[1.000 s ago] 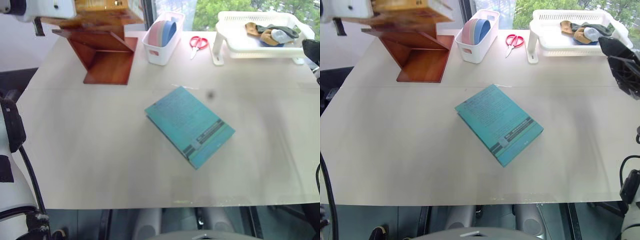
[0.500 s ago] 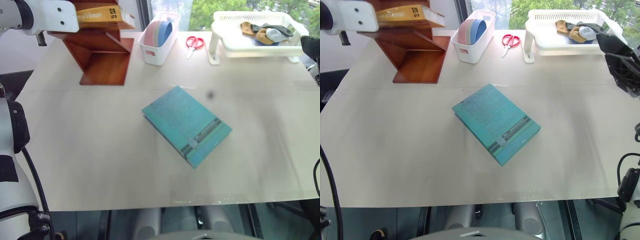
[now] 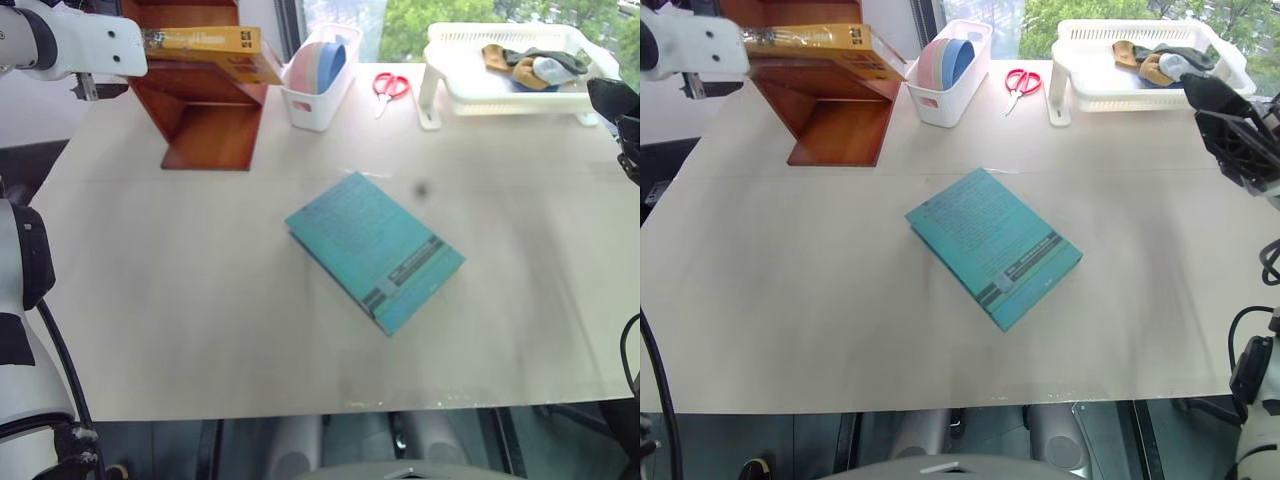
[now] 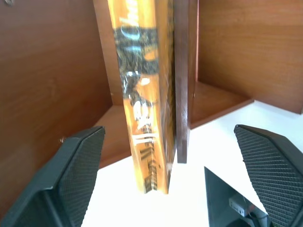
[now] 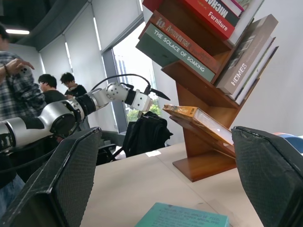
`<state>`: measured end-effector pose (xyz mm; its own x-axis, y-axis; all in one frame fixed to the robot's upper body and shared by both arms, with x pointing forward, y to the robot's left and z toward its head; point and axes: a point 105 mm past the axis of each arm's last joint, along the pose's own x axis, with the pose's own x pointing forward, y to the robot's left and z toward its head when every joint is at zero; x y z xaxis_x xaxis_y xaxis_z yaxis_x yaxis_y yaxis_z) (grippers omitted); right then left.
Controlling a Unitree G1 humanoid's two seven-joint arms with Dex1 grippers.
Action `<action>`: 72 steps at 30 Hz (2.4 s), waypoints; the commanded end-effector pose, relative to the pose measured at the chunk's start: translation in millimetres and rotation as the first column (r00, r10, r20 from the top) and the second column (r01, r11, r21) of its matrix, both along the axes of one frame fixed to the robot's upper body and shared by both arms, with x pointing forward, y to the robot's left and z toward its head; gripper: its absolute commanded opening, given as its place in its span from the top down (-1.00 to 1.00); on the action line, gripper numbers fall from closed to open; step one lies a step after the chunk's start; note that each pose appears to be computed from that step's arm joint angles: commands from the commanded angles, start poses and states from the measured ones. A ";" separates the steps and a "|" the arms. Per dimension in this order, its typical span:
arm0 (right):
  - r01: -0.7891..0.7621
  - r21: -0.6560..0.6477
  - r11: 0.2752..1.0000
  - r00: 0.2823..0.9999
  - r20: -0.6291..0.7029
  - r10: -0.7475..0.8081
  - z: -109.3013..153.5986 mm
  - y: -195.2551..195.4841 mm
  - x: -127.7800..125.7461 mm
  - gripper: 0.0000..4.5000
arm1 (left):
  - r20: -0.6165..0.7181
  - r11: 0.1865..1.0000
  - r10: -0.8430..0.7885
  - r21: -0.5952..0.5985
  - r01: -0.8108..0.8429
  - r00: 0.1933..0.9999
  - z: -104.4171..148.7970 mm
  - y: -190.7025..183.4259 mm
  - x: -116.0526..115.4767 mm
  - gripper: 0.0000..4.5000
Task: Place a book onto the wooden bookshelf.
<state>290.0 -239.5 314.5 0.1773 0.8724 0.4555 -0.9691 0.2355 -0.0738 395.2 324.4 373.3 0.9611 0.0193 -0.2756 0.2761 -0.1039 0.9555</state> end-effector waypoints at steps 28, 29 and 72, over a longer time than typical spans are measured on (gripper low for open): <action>0.018 -0.030 0.999 0.999 0.044 -0.017 12.6 -5.9 -13.3 -1.00 | 0.250 0.160 -0.599 -0.893 0.420 0.761 -67.6 -182.1 -27.1 -0.97; 0.021 -0.030 0.999 0.999 0.044 -0.020 12.7 -6.5 -14.0 -1.00 | 0.270 0.133 -0.576 -0.900 0.414 0.771 -72.5 -188.0 -21.3 -0.97; 0.119 -0.298 0.947 0.965 -0.190 -0.181 -92.6 -4.6 -11.4 -1.00 | 0.170 0.097 -0.133 -0.978 0.184 0.976 -197.2 -116.5 -21.8 -0.97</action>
